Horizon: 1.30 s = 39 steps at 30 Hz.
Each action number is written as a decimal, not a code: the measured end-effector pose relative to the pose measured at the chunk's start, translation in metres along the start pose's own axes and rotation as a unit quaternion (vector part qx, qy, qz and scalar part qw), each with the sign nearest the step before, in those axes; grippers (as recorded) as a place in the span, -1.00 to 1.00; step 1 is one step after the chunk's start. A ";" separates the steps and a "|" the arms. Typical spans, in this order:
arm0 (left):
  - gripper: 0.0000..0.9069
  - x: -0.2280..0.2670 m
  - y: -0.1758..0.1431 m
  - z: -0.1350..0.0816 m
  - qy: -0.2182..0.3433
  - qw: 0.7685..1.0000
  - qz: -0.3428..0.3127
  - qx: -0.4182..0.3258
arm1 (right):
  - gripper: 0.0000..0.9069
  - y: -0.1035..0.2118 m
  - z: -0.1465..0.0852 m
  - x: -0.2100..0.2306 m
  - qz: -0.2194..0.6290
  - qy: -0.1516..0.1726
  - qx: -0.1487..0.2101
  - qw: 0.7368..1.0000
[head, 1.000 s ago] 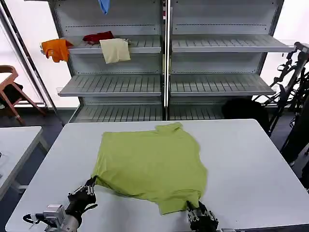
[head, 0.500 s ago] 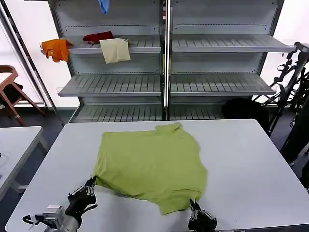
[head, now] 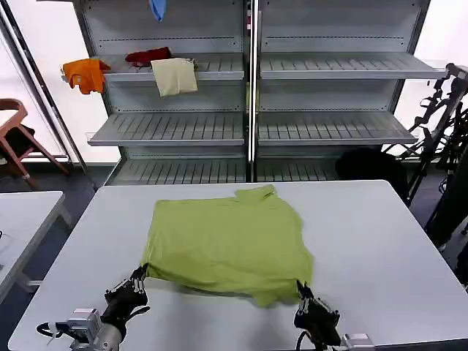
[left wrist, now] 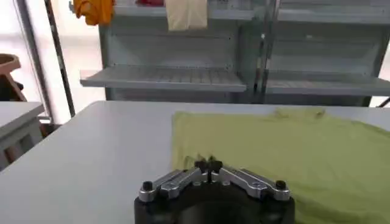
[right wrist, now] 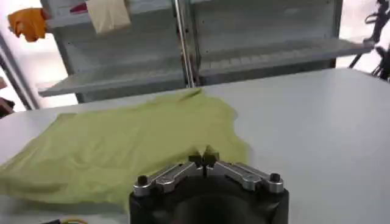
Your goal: Fold and organize the clothes.
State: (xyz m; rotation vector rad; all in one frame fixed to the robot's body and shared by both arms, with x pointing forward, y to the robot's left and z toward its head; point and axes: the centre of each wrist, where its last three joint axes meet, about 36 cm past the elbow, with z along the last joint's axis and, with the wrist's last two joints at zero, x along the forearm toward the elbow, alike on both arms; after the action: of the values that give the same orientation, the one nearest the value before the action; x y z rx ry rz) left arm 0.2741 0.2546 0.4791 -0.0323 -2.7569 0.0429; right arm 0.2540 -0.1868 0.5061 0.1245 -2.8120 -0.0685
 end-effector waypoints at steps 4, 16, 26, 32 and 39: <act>-0.98 -0.006 -0.001 0.000 -0.002 1.000 -0.004 0.001 | -1.00 -0.007 -0.006 -0.017 -0.008 -0.015 0.019 1.000; -0.98 -0.035 0.004 0.001 -0.006 1.000 -0.023 -0.001 | -1.00 -0.018 -0.015 -0.067 -0.035 -0.031 0.048 0.998; -0.98 -0.067 0.002 -0.003 -0.015 0.999 -0.030 -0.015 | -1.00 -0.021 -0.016 -0.106 -0.056 -0.034 0.077 0.995; -0.98 -0.083 0.003 -0.006 -0.019 0.999 -0.032 -0.025 | -1.00 -0.023 -0.016 -0.127 -0.067 -0.039 0.095 0.992; -0.98 -0.093 0.002 -0.007 -0.023 0.999 -0.028 -0.031 | -1.00 -0.024 -0.013 -0.137 -0.074 -0.042 0.100 0.991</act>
State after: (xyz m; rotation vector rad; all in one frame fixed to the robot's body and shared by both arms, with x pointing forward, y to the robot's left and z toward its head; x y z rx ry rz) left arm 0.3629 0.2541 0.4505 0.0293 -2.8026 -0.0588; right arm 0.3890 -0.1983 0.4732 0.3859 -2.8838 0.1785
